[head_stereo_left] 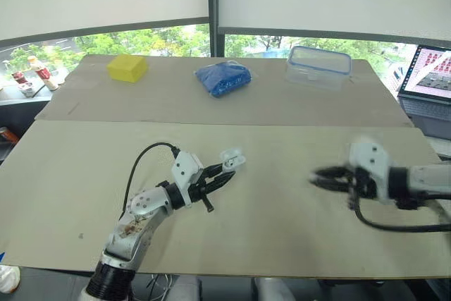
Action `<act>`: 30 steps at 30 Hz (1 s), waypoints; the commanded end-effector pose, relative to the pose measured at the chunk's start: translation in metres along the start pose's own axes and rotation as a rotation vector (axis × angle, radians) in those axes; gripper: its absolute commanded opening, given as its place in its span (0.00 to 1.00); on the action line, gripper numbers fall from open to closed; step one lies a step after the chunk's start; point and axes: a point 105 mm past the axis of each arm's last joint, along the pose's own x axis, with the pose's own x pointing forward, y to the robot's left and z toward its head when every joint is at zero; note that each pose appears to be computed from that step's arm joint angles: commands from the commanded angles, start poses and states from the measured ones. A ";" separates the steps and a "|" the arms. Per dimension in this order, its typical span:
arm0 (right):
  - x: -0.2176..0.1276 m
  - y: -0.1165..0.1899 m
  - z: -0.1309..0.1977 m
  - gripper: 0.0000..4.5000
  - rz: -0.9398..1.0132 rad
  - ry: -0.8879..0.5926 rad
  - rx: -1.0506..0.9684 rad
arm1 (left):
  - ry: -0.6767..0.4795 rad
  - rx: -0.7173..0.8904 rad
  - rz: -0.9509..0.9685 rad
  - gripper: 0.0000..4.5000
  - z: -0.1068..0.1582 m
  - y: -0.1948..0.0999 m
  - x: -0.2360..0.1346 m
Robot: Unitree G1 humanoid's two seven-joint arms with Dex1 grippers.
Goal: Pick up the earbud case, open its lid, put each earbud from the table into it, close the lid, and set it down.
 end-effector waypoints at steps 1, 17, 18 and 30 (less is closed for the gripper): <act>0.013 0.000 0.042 0.08 -0.143 -0.270 0.083 | -0.068 0.023 -0.033 0.12 0.018 0.005 0.007; 0.063 0.013 0.055 0.08 -0.280 -0.455 0.121 | -0.106 -0.003 -0.105 0.12 0.034 0.014 0.019; 0.064 0.012 0.055 0.08 -0.284 -0.459 0.113 | -0.104 -0.002 -0.109 0.12 0.033 0.013 0.019; 0.078 0.012 0.043 0.08 -0.319 -0.418 0.029 | -0.104 -0.007 -0.117 0.12 0.032 0.010 0.020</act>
